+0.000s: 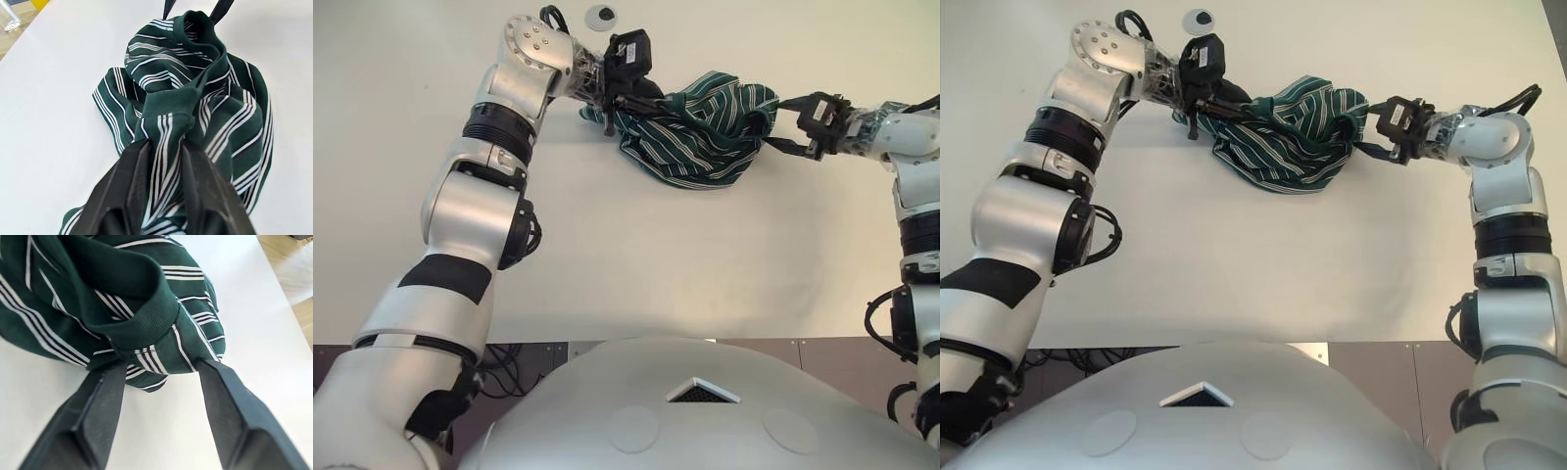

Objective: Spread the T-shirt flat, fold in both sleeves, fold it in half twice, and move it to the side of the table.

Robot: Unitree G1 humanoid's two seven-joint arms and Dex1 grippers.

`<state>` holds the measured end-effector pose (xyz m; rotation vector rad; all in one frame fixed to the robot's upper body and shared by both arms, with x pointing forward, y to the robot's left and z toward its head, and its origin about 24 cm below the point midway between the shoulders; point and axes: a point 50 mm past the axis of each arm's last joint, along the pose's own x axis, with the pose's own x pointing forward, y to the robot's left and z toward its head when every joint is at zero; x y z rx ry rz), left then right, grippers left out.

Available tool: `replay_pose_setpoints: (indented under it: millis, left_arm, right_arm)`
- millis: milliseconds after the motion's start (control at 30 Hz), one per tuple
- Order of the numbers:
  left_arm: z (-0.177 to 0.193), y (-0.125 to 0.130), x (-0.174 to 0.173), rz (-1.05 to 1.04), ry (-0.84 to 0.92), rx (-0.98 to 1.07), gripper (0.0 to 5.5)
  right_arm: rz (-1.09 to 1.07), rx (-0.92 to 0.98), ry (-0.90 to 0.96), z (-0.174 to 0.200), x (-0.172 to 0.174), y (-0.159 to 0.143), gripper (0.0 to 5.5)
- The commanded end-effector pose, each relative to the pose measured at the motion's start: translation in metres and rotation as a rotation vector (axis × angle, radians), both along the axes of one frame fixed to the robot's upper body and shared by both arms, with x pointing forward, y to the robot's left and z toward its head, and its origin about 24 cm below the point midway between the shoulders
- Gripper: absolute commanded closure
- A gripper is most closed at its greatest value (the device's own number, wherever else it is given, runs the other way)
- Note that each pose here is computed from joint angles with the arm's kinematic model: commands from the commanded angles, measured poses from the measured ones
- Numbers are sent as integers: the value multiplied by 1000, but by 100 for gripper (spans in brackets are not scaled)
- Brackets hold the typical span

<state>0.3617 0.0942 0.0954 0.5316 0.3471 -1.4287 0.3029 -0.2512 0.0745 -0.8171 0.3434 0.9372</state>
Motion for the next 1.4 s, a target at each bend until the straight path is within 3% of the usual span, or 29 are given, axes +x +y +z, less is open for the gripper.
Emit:
replay_pose_setpoints:
  millis: [33, 233, 433, 833, 1133, 1400]
  left_arm:
    - [4, 0, 1, -11, -4, 19, 460]
    - [-1, 1, 1, 2, 7, 20, 546]
    - [12, 6, 7, 37, -25, 3, 550]
    - [69, 31, 27, 160, -146, -120, 550]
    - [150, 51, 46, 307, -443, -48, 550]
    - [201, 44, 55, 472, -729, 69, 550]
  right_arm:
    - [16, 30, -17, -4, 1, 10, 347]
    - [22, 57, -37, -1, 2, 15, 450]
    - [32, 91, -58, 15, 5, 14, 548]
    - [22, 325, -178, 86, 34, 24, 548]
    - [-49, 251, -340, 156, 85, 48, 548]
    - [-228, 165, -538, 204, 114, 67, 548]
